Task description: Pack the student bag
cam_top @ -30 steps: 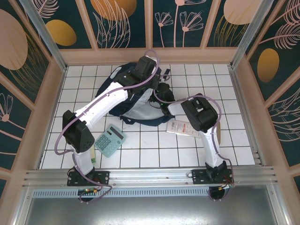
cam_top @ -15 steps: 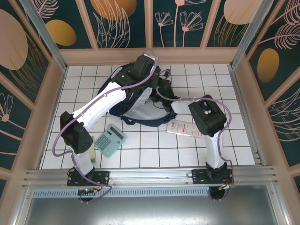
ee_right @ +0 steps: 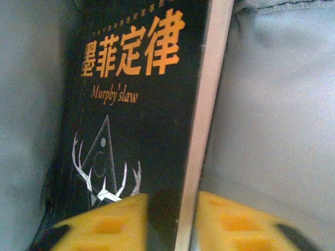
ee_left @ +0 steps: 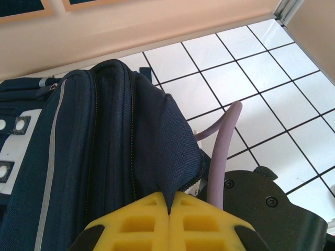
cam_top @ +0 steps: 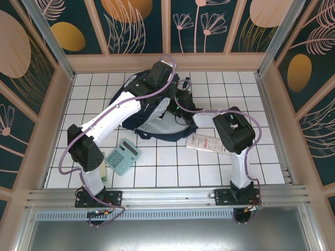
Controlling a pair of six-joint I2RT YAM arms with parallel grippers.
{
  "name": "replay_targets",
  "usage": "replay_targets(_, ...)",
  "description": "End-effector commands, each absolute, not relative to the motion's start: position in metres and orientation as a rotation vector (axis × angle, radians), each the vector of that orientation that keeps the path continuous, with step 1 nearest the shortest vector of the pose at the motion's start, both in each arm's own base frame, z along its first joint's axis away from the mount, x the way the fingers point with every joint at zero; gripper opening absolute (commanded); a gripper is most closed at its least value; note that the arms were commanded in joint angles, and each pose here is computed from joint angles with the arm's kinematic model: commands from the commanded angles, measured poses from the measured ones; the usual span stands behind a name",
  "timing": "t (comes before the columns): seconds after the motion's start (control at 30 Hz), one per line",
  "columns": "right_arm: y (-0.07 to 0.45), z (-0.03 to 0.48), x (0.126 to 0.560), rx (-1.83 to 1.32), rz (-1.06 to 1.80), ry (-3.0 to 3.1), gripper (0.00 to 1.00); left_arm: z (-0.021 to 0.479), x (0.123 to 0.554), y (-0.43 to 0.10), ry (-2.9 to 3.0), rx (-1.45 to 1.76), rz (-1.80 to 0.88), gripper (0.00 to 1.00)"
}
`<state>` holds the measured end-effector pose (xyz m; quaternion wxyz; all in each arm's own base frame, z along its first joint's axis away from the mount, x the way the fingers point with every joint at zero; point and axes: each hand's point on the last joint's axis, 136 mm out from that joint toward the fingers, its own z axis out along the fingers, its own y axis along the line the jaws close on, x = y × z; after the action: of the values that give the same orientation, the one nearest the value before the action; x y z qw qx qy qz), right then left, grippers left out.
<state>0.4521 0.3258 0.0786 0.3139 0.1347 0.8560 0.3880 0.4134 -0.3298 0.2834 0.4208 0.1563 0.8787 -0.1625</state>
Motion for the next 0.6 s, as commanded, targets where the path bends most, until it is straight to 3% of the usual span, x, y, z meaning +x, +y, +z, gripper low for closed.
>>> replay_targets(0.0,0.346,0.111,0.452,0.269,1.099,2.183,0.20,0.336,0.410,-0.342,2.052,0.381,-0.525,0.00)
replay_targets(0.37,0.393,0.119,0.472,0.234,1.242,2.173,0.21,0.332,0.404,-0.354,2.059,0.449,-0.587,0.00)
replay_targets(0.57,0.384,0.123,0.464,0.243,1.226,2.174,0.38,0.332,0.409,-0.346,2.055,0.427,-0.530,0.00)
